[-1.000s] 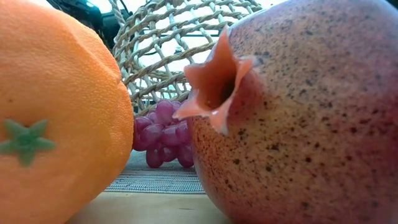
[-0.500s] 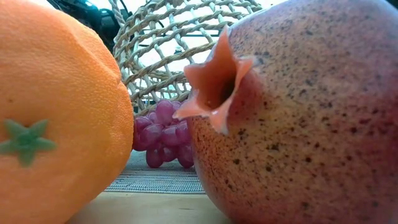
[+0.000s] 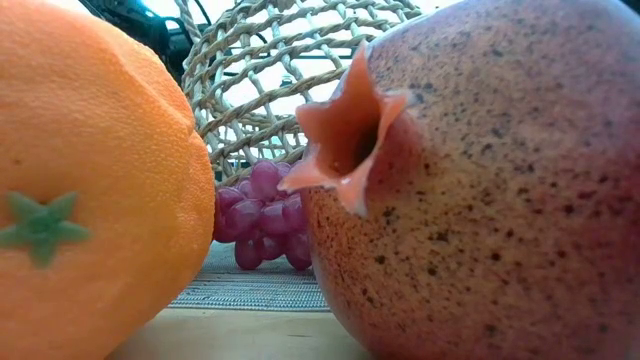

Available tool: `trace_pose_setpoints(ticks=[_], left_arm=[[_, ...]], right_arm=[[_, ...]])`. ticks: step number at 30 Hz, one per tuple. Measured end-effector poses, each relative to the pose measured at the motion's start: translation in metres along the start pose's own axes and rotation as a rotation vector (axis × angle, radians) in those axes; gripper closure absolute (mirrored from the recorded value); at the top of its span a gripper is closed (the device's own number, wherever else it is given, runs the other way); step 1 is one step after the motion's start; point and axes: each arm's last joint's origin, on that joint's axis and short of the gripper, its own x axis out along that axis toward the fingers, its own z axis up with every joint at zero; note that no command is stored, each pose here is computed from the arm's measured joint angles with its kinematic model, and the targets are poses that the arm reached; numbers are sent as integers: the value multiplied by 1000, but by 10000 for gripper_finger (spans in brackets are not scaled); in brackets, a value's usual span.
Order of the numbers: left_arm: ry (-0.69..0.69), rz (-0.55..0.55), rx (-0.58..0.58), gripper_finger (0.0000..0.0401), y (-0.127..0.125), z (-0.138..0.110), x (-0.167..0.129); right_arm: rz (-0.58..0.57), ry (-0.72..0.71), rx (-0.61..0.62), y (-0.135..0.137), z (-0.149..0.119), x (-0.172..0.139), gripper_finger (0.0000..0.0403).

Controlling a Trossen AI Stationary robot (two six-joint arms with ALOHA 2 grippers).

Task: Build produce basket
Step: Put the bell pepper into the basket

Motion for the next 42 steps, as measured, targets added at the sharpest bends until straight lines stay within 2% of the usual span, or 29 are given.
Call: trace_pose_setpoints(ticks=[5, 23, 28, 37, 42], left_arm=[[16, -13, -28, 45, -1, -2, 3], [54, -38, -1, 44, -7, -11, 9], [77, -56, -2, 59, -9, -13, 9], [96, -23, -109, 100, -8, -14, 9], [144, -32, -185, 108, -6, -10, 0]], right_arm=[[0, 0, 0, 0, 0, 0, 93], [0, 0, 0, 0, 0, 0, 93], [0, 0, 0, 0, 0, 0, 93], [0, 0, 0, 0, 0, 0, 93], [0, 0, 0, 0, 0, 0, 93]])
